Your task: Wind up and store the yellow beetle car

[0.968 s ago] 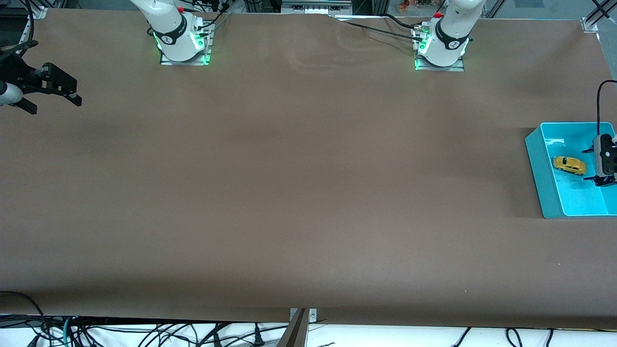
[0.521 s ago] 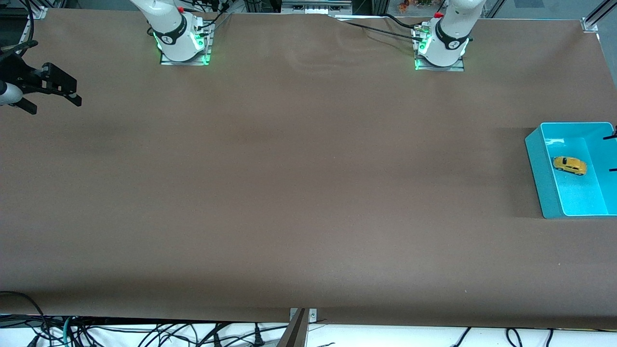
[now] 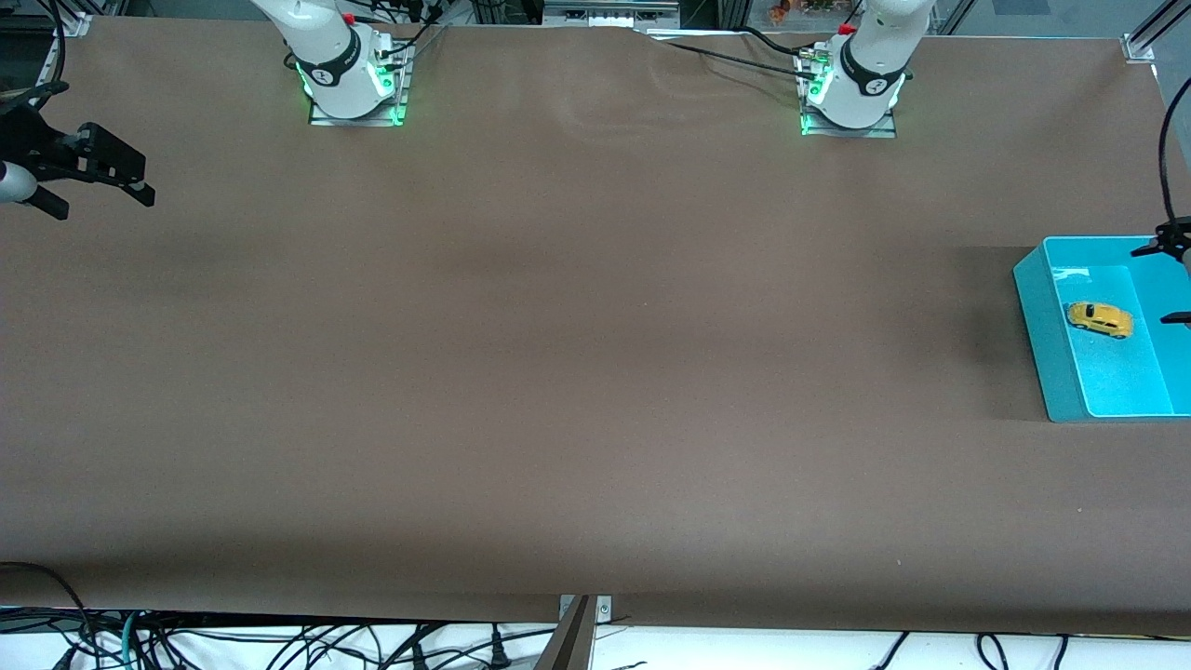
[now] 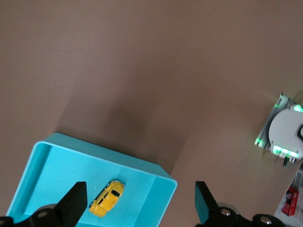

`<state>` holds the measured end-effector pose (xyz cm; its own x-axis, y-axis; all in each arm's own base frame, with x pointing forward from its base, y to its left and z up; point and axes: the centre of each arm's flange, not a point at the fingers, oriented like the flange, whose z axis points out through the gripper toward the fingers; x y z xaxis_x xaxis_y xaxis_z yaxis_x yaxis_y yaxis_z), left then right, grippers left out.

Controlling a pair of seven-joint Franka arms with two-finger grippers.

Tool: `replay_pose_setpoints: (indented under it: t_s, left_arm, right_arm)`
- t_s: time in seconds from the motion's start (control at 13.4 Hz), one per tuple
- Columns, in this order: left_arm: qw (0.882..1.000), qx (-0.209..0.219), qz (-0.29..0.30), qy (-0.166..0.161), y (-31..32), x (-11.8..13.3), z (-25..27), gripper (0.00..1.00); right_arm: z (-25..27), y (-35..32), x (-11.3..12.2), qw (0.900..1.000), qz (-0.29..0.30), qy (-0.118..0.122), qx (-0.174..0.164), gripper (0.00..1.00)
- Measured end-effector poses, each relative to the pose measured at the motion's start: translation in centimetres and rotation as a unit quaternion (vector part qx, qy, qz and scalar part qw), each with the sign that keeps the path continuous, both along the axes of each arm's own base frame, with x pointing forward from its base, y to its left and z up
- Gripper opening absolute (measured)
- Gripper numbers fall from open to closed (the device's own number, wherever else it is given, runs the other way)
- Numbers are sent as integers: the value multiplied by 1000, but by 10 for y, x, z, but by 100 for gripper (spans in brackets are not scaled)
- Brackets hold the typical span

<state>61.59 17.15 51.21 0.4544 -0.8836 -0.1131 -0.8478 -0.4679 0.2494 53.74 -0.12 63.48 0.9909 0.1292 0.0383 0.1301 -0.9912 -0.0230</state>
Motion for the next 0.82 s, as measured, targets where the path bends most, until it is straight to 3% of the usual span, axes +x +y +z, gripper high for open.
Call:
replay_pose_setpoints:
  t_s: [0.22,0.37,0.82]
  left_arm:
    - [995,38,95,-20,-92,-1,46,100]
    - [980,50,190,-22,-125,-13,65,100]
    - [899,72,431,-41,-179,-52,72,100]
  right_arm:
    - [0,1,0,1000,-20,0,1,100]
    - [0,1,0,1000,-22,0,1,100]
    - [0,0,0,1000,-23,0,1,100]
